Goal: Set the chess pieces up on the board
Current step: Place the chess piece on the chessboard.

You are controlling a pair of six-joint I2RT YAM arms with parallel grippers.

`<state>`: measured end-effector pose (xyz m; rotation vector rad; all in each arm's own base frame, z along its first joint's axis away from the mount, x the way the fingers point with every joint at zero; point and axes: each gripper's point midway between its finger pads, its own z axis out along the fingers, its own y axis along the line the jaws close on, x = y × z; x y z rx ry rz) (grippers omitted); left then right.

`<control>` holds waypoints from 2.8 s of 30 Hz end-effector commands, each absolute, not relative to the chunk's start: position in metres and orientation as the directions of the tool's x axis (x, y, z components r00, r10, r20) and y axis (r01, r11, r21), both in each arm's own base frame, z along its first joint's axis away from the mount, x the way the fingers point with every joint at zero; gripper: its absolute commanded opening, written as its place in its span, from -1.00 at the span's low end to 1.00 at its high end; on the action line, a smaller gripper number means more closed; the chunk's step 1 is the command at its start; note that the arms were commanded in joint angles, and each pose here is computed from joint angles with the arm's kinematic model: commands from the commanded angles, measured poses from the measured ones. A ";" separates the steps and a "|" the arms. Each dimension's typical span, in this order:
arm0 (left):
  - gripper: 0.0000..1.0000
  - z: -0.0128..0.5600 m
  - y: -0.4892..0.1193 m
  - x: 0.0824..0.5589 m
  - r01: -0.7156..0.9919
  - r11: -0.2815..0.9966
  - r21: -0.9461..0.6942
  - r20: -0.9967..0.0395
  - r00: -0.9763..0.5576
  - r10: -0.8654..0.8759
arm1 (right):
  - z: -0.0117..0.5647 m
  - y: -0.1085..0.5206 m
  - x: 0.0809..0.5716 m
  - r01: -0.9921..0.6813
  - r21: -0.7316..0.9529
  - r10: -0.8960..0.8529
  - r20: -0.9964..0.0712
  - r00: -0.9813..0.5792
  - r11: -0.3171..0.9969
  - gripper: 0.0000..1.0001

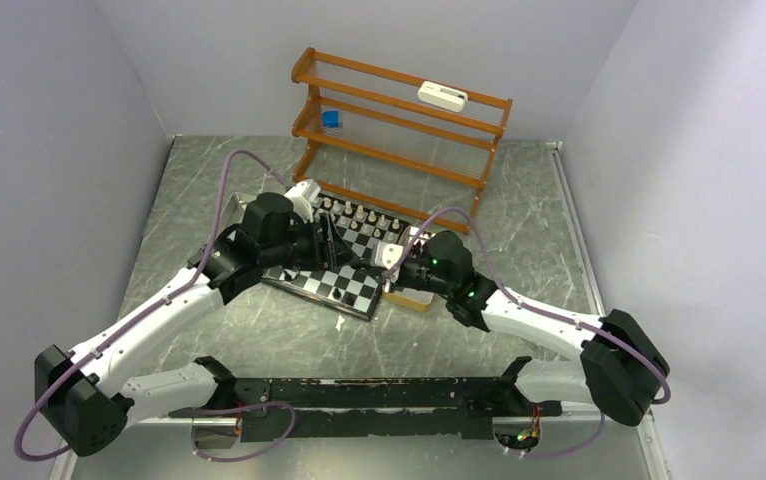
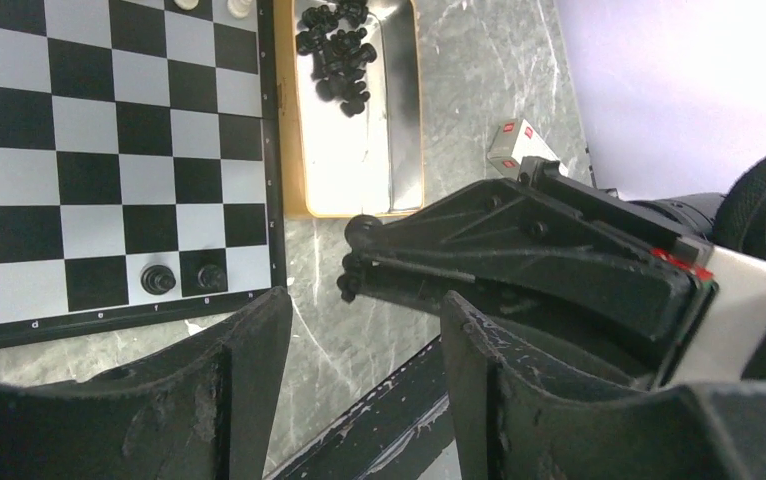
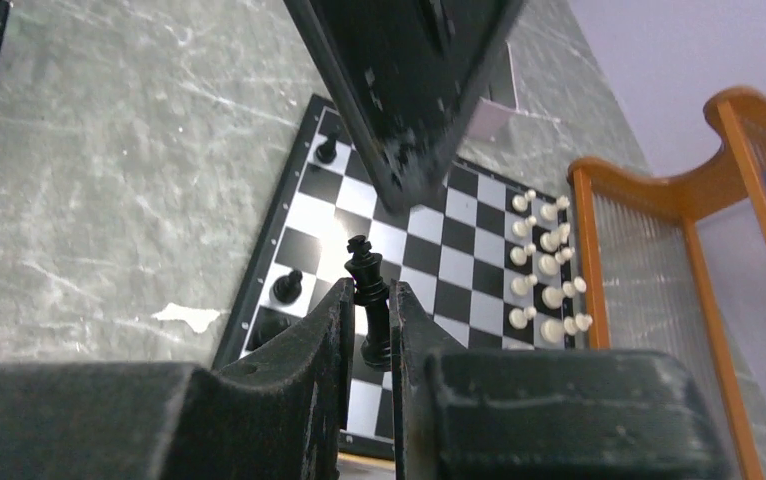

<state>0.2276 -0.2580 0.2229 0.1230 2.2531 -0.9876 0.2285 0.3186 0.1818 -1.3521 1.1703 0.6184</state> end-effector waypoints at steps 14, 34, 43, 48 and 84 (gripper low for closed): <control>0.01 0.233 -0.266 0.233 0.354 0.671 -0.651 -0.609 -0.771 -0.185 | 0.213 0.338 0.231 -0.870 -0.434 -0.174 -0.899 0.401 0.234 -0.65; -0.05 0.213 -0.266 0.238 0.326 0.689 -0.647 -0.594 -0.782 -0.188 | 0.218 0.340 0.230 -0.872 -0.431 -0.165 -0.901 0.401 0.233 -0.65; -0.21 0.202 -0.271 0.235 0.317 0.670 -0.672 -0.569 -0.800 -0.191 | 0.217 0.342 0.229 -0.872 -0.432 -0.166 -0.900 0.402 0.230 -0.65; -0.31 0.204 -0.271 0.239 0.318 0.676 -0.665 -0.577 -0.793 -0.195 | 0.213 0.342 0.228 -0.875 -0.429 -0.171 -0.901 0.398 0.224 -0.65; -0.78 0.199 -0.237 0.240 0.304 0.816 -0.492 -0.612 -0.787 -0.075 | 0.208 0.324 0.204 -0.918 -0.323 -0.142 -0.944 0.297 0.229 0.10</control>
